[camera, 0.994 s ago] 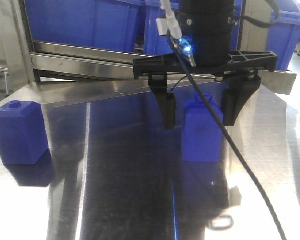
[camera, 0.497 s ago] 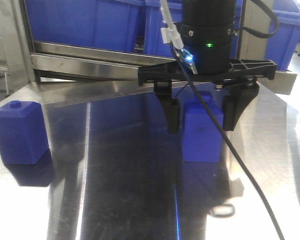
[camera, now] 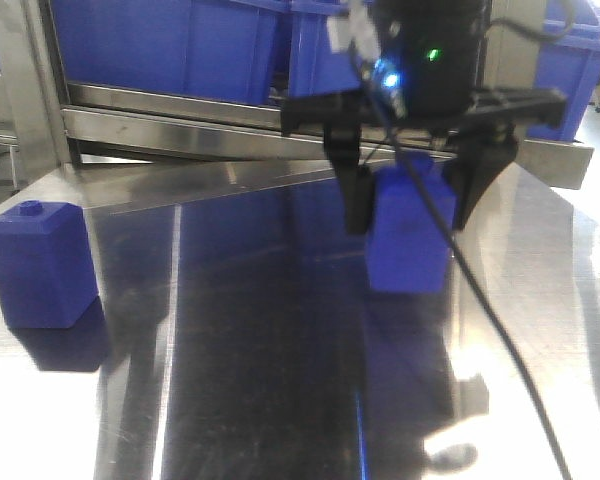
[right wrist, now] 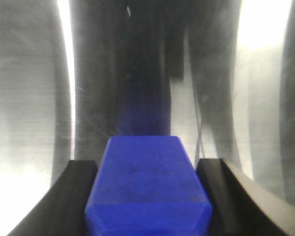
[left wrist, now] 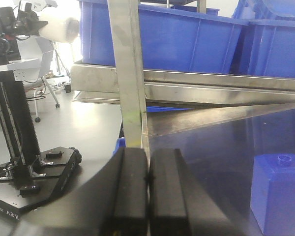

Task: Pick and sort blue part to right shelf
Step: 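Raise the held blue part with the right gripper and pull it back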

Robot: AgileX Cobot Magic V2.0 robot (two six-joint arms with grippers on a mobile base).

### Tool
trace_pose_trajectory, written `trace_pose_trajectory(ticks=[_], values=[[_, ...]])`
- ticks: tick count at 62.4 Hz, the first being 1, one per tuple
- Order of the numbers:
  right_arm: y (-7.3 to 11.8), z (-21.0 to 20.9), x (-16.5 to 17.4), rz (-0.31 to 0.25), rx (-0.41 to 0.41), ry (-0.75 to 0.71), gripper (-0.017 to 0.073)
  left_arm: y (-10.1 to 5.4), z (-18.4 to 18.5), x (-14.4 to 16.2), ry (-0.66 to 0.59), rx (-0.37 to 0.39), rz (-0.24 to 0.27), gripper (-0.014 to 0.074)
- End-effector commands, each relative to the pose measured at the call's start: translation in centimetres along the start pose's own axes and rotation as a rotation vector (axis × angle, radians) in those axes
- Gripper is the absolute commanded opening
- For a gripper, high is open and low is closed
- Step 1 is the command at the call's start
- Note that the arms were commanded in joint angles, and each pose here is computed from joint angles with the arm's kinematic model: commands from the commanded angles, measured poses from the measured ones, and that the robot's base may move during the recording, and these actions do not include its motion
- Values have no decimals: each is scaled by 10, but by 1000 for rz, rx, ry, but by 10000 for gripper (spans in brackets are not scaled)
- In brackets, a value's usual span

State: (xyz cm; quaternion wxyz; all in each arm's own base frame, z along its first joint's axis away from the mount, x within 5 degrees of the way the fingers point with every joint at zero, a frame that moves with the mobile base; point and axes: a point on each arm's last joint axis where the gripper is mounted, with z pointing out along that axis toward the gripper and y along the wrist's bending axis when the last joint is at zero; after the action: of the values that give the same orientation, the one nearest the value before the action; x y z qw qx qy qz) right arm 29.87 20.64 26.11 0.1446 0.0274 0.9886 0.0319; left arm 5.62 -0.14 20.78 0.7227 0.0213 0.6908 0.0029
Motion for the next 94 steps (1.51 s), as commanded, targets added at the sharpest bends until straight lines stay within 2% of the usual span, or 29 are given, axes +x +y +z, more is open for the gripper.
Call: trace_pose_trajectory(ticks=[1, 9, 17, 28, 35, 42, 47, 56, 65, 74, 86, 94], values=[[-11, -44, -2, -74, -81, -168, 343, 0, -1, -1, -88, 1, -10, 134], [-33, -52, 12, -171, -134, -248, 343, 0, -1, -1, -88, 1, -10, 134], [-59, -55, 31, -234, -166, -312, 343, 0, -1, -1, -88, 1, -10, 134], [-94, -60, 49, -267, -220, -443, 343, 0, -1, -1, -88, 1, -10, 134], [-115, -63, 60, -288, -221, -528, 343, 0, -1, -1, -88, 1, -10, 134], [-136, -66, 72, -319, -189, -611, 343, 0, -1, -1, -88, 1, -10, 134], [-151, -70, 81, -316, -157, -686, 343, 0, -1, -1, -88, 1, -10, 134], [-174, -81, 100, -239, -116, -840, 343, 0, -1, -1, -88, 1, -10, 134], [-186, -87, 124, -206, -102, -967, 343, 0, -1, -1, -88, 1, -10, 134], [-192, -95, 151, -205, -109, -1075, 343, 0, -1, -1, -88, 1, -10, 134], [-200, -108, 181, -258, -69, -1223, 343, 0, -1, -1, -88, 1, -10, 134], [-203, -118, 195, -254, -74, -1309, 343, 0, -1, -1, -88, 1, -10, 134]])
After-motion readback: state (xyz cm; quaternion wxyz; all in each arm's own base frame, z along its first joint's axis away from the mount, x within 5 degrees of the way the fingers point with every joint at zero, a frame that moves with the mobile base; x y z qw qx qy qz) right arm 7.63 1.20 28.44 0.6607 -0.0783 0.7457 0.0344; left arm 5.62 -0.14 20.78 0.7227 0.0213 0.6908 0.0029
